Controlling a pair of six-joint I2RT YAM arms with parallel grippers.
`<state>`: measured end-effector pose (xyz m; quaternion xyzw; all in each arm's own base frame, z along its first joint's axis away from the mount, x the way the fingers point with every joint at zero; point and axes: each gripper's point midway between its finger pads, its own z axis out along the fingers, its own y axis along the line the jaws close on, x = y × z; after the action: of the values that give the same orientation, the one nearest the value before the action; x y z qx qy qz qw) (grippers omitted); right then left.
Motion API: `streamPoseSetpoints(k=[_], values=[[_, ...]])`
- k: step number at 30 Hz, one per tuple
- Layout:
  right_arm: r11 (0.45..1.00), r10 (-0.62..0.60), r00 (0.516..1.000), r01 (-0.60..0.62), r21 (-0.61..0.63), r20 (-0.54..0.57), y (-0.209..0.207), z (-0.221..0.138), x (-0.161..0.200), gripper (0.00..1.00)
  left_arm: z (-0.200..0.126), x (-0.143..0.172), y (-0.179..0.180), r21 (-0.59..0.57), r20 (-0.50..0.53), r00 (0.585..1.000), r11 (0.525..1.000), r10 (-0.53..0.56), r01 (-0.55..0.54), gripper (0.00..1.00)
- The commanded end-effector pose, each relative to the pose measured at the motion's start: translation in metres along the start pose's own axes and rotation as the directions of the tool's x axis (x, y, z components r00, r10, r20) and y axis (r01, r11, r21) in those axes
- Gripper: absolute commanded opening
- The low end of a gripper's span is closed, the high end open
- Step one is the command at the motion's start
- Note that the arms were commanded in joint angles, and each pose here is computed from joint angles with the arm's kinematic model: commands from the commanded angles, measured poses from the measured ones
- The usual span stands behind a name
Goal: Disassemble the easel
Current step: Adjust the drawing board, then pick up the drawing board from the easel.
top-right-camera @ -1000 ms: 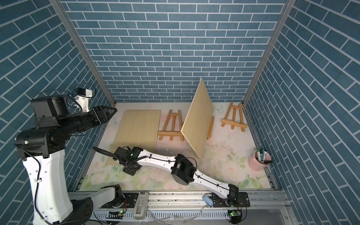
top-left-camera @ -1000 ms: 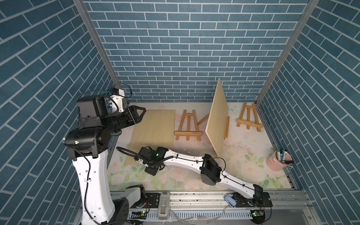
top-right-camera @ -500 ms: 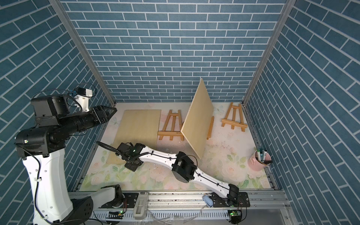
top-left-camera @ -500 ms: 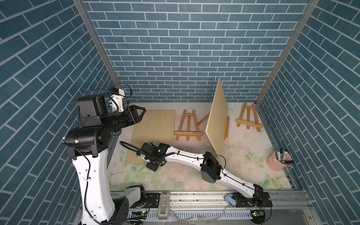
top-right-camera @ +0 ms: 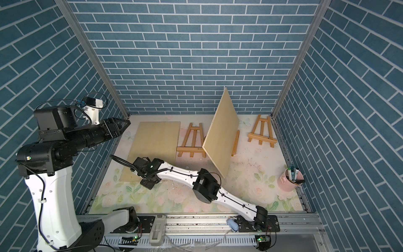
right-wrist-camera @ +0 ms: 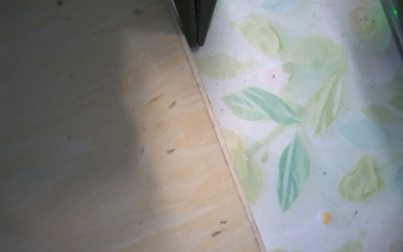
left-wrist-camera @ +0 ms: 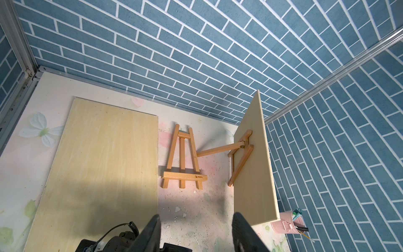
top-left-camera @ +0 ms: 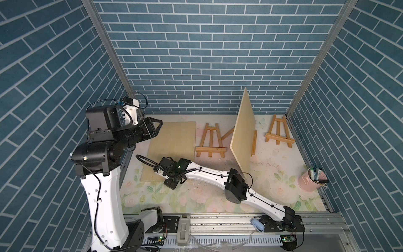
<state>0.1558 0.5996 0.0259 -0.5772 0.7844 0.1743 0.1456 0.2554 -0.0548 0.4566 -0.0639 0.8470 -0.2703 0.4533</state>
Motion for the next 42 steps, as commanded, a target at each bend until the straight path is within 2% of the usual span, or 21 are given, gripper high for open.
streamPoseSetpoints(k=[1,5,9,14,20,25,28,30,33,35,37,39,42], values=[[0.999,0.041,0.993,-0.037,0.033,-0.115,-0.024,0.03,0.036,0.0,-0.004,0.001,-0.003,-0.002,0.002,1.0,1.0,0.022,-0.022,0.54],[0.995,-0.03,0.994,0.02,-0.093,-0.107,0.005,0.022,0.036,0.0,-0.007,0.001,-0.003,-0.008,0.006,1.0,1.0,0.025,-0.025,0.54],[0.987,-0.116,0.991,0.106,-0.123,-0.074,0.025,0.008,0.038,0.0,-0.011,0.001,-0.003,-0.019,0.016,0.999,0.999,0.032,-0.032,0.54],[0.977,-0.138,0.989,0.144,-0.158,0.05,0.043,-0.039,0.023,0.0,-0.016,0.002,-0.001,-0.044,0.019,0.999,0.998,0.037,-0.036,0.55],[0.985,-0.13,0.962,0.153,-0.081,0.241,0.044,-0.128,-0.004,0.0,-0.02,0.004,0.005,-0.086,0.01,0.999,0.996,0.032,-0.031,0.57],[0.996,-0.084,0.925,0.089,0.003,0.372,0.034,-0.21,0.0,0.01,-0.027,0.002,0.008,-0.128,0.01,0.999,0.991,0.035,-0.034,0.58],[0.998,-0.049,0.873,0.027,0.053,0.486,0.026,-0.282,0.0,0.03,-0.022,0.004,0.006,-0.123,-0.022,0.999,0.992,0.027,-0.029,0.58],[0.996,-0.032,0.827,-0.019,0.085,0.562,0.018,-0.332,0.004,0.05,-0.011,0.011,0.004,-0.124,-0.092,0.995,0.991,0.031,-0.042,0.58],[0.98,0.02,0.757,-0.143,0.136,0.653,-0.012,-0.406,0.02,0.08,0.012,0.023,-0.005,-0.147,-0.186,0.977,0.981,0.1,-0.129,0.58],[0.943,0.082,0.708,-0.282,0.175,0.701,-0.046,-0.451,0.043,0.11,0.028,0.026,-0.019,-0.134,-0.202,0.969,0.976,0.142,-0.171,0.59],[0.87,0.157,0.648,-0.448,0.205,0.745,-0.083,-0.491,0.077,0.12,0.048,0.029,-0.036,-0.116,-0.222,0.957,0.97,0.185,-0.214,0.59],[0.759,0.213,0.586,-0.603,0.245,0.782,-0.117,-0.525,0.124,0.19,0.07,0.035,-0.054,-0.108,-0.263,0.935,0.956,0.237,-0.272,0.61],[0.565,0.273,0.54,-0.76,0.322,0.796,-0.151,-0.555,0.195,0.23,0.108,0.046,-0.079,-0.088,-0.327,0.895,0.933,0.303,-0.348,0.63]])
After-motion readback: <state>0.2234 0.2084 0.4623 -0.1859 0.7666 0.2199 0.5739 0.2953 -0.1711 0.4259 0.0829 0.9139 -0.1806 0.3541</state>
